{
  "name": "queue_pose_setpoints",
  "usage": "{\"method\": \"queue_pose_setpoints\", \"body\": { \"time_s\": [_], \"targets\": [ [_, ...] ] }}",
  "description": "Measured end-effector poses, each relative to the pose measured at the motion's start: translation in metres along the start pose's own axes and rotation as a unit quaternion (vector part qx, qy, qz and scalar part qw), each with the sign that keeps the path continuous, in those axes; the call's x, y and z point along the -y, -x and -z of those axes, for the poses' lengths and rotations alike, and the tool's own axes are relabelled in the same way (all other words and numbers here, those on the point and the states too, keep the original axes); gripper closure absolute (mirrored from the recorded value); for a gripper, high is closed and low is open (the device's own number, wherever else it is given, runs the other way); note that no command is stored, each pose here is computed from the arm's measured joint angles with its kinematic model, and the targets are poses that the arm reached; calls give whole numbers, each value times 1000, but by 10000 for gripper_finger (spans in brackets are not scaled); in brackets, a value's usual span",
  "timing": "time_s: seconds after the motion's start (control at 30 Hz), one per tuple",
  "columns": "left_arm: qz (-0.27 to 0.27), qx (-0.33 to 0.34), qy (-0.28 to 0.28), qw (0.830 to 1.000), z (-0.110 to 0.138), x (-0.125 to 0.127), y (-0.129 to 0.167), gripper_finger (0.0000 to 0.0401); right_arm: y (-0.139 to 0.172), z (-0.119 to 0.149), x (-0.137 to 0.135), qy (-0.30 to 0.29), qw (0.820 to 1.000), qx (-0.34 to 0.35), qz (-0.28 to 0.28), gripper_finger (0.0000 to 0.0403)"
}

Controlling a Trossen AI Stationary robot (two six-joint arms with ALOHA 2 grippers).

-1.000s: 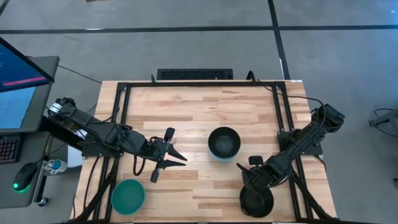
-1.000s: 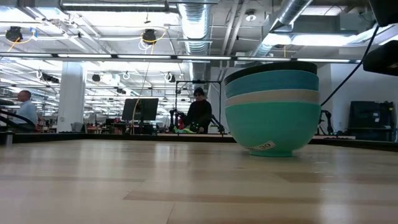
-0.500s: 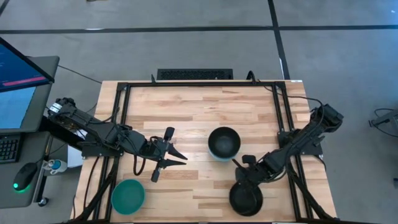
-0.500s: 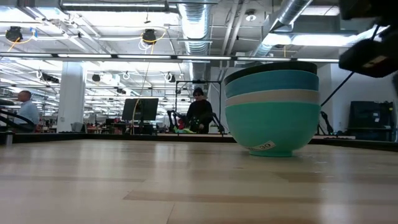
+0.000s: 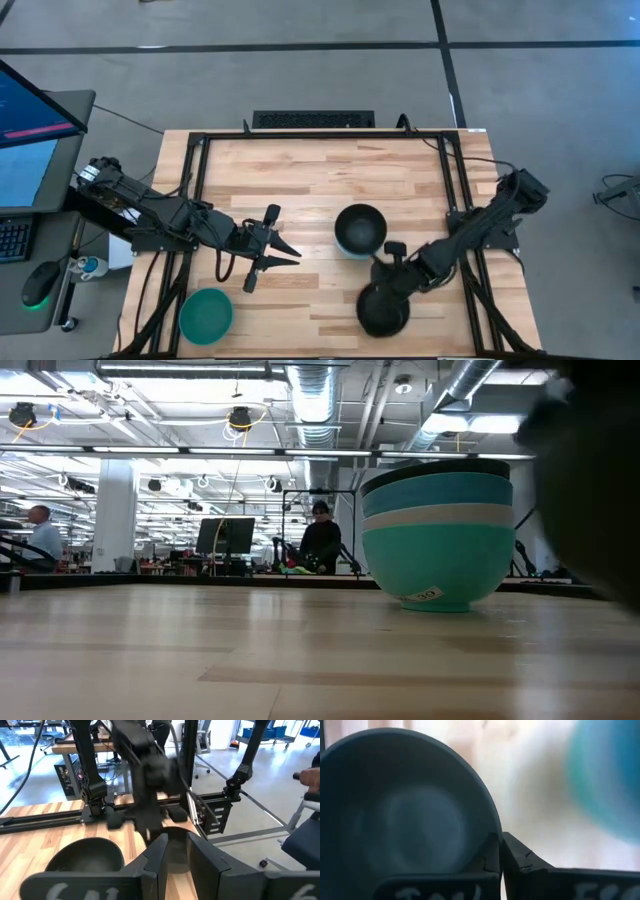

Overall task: Nest bowls inside each other
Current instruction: Stack the black bowl on top of the black bowl

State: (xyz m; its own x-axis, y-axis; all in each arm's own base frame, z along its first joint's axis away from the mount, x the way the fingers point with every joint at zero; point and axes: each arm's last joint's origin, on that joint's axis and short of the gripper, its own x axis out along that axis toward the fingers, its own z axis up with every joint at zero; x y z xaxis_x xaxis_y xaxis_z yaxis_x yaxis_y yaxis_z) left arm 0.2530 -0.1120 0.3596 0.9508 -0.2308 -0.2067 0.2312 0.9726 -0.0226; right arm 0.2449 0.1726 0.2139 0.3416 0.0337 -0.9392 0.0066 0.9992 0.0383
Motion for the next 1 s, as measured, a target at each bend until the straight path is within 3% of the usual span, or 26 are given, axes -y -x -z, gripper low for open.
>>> {"method": "queue_pose_setpoints", "body": {
  "time_s": [0.27, 0.57, 0.77, 1.0],
  "targets": [
    [-2, -6, -1, 1000, 1, 0, 0, 340, 59, -17, 12, -40, 998, 51, 15, 392],
    [-16, -6, -1, 1000, 1, -1, 0, 340, 120, -42, 60, -71, 984, 100, 132, 392],
    [-17, -5, 11, 1000, 1, -1, 1, 340, 135, -62, 105, -111, 975, 116, 156, 392],
    [-25, 1, 12, 1000, -2, -2, 6, 340, 122, -71, 143, -157, 976, 60, 138, 392]
  ]
}}
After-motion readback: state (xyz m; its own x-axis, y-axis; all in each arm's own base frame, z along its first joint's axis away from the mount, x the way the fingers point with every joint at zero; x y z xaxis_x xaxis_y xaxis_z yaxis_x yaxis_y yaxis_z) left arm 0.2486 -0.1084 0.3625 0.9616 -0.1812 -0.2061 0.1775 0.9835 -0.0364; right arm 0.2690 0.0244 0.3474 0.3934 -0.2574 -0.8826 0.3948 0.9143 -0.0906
